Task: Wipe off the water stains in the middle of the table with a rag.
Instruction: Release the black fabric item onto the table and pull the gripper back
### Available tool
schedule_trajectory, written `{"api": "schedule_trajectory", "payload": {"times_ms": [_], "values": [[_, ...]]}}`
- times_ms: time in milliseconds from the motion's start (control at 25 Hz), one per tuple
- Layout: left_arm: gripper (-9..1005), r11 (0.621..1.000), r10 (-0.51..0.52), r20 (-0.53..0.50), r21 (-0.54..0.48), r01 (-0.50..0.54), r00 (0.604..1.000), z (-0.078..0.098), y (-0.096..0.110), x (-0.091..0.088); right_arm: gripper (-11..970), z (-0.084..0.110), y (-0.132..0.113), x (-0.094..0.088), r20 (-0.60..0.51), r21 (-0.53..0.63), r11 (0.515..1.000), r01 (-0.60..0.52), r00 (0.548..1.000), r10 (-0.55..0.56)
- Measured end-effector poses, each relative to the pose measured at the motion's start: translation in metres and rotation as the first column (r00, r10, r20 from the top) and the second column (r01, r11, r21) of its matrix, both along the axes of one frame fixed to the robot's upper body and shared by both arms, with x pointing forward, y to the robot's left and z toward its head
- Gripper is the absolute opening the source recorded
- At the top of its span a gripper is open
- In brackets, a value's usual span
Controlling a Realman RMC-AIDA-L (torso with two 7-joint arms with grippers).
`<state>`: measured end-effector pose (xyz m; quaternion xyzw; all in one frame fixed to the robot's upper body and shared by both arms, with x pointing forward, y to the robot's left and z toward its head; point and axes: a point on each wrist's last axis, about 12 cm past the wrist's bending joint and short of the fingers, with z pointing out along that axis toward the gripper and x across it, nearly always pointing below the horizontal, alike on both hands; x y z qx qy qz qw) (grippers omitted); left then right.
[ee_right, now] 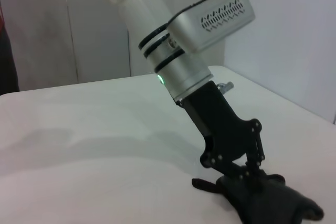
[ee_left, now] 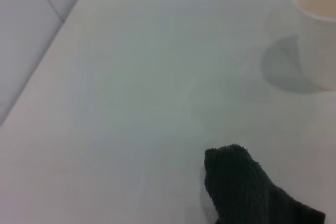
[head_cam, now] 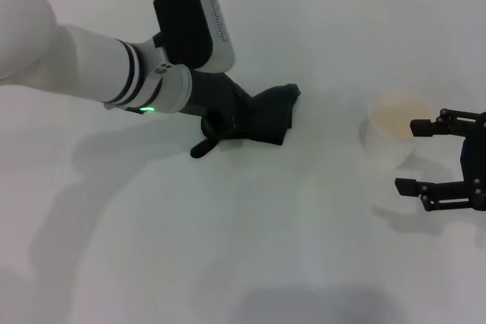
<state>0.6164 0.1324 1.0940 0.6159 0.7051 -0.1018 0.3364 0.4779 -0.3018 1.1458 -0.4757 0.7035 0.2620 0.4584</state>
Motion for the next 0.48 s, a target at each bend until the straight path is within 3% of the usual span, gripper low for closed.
{"api": "schedule_trajectory", "payload": {"times_ms": [280, 480], "values": [[64, 0.997, 0.038, 0.01, -0.065, -0.038, 0.999, 0.007, 0.013, -0.003, 857, -0.001, -0.001, 0.0, -0.003, 0.002, 1.0, 0.005, 1.0, -0.005], [64, 0.98, 0.023, -0.024, -0.197, -0.028, 0.999, 0.015, 0.035, -0.018, 857, 0.0, 0.0, 0.002, 0.001, 0.004, 1.0, 0.001, 1.0, -0.001]]}}
